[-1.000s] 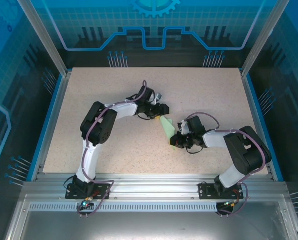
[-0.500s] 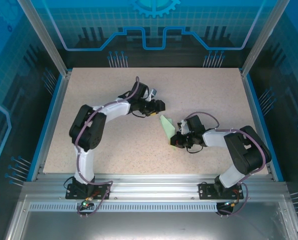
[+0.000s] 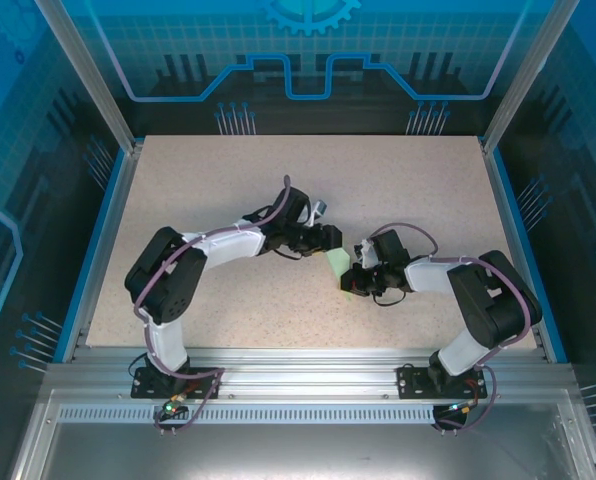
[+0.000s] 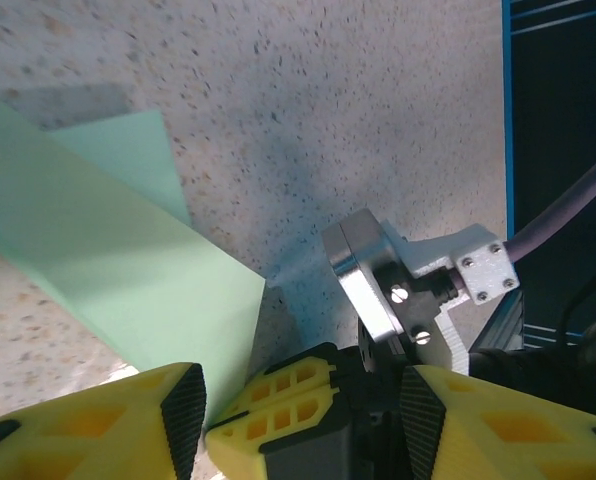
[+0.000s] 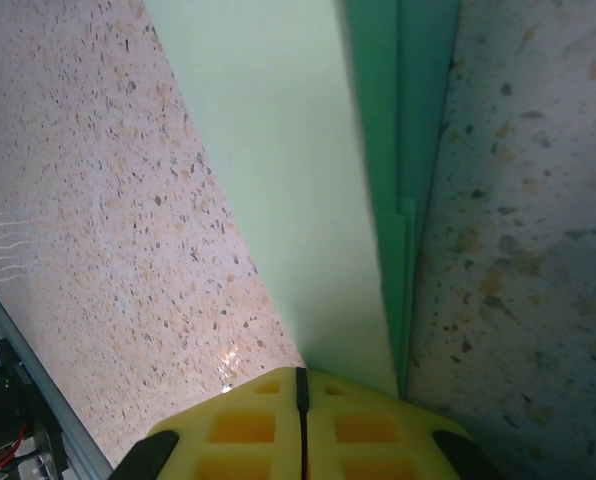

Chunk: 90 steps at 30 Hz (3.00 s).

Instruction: Fold a paper plane with a square sheet of paper (pick it up from the middle)

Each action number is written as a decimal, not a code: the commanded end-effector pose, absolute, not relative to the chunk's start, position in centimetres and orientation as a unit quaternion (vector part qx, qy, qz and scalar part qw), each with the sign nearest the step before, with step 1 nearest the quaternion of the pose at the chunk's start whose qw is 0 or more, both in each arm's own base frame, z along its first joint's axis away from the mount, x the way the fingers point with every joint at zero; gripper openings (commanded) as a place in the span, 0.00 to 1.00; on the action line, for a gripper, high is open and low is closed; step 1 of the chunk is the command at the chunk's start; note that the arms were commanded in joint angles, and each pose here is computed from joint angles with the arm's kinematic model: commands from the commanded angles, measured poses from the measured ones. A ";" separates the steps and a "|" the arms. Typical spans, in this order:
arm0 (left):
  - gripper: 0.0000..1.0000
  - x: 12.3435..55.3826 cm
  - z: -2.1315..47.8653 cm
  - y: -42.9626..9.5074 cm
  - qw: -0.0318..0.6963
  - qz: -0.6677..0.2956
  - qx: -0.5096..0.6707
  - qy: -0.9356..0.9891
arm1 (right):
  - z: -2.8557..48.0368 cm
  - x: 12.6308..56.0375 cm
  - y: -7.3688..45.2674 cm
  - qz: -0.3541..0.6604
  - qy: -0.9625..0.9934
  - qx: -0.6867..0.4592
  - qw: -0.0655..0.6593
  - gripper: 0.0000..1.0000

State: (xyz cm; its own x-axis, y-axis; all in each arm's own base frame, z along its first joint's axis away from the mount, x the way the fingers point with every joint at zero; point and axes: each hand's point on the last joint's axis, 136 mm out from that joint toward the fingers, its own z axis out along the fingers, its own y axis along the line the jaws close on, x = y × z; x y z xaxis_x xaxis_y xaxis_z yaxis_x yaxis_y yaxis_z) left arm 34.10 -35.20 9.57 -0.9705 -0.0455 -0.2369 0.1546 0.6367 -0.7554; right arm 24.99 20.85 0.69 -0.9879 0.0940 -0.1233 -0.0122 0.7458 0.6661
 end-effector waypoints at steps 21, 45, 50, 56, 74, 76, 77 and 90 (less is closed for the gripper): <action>0.57 38.8 3.4 -35.1 0.106 -0.381 -0.002 0.919 | -3.4 21.0 17.1 0.267 0.962 0.052 0.008 0.07; 0.60 41.9 8.5 -33.6 0.142 -0.401 0.050 0.904 | -3.5 21.1 17.1 0.267 0.962 0.054 0.006 0.07; 0.61 40.7 11.1 -33.0 0.158 -0.416 0.045 0.894 | -3.8 21.0 17.2 0.266 0.963 0.051 -0.001 0.07; 0.61 38.1 12.1 -32.6 0.164 -0.423 0.038 0.891 | -3.9 21.1 17.3 0.267 0.962 0.049 -0.001 0.07; 0.61 33.3 9.1 -35.5 0.122 -0.424 0.045 0.896 | -4.0 21.1 17.3 0.267 0.962 0.047 0.000 0.08; 0.61 33.0 8.8 -35.9 0.118 -0.423 0.048 0.897 | -4.0 21.1 17.3 0.267 0.963 0.048 -0.001 0.08; 0.60 32.8 8.7 -36.0 0.116 -0.423 0.050 0.897 | -4.0 21.1 17.3 0.267 0.963 0.048 -0.001 0.08; 0.60 33.0 6.9 -36.4 0.102 -0.417 0.029 0.903 | -4.3 21.1 17.3 0.267 0.962 0.049 -0.001 0.09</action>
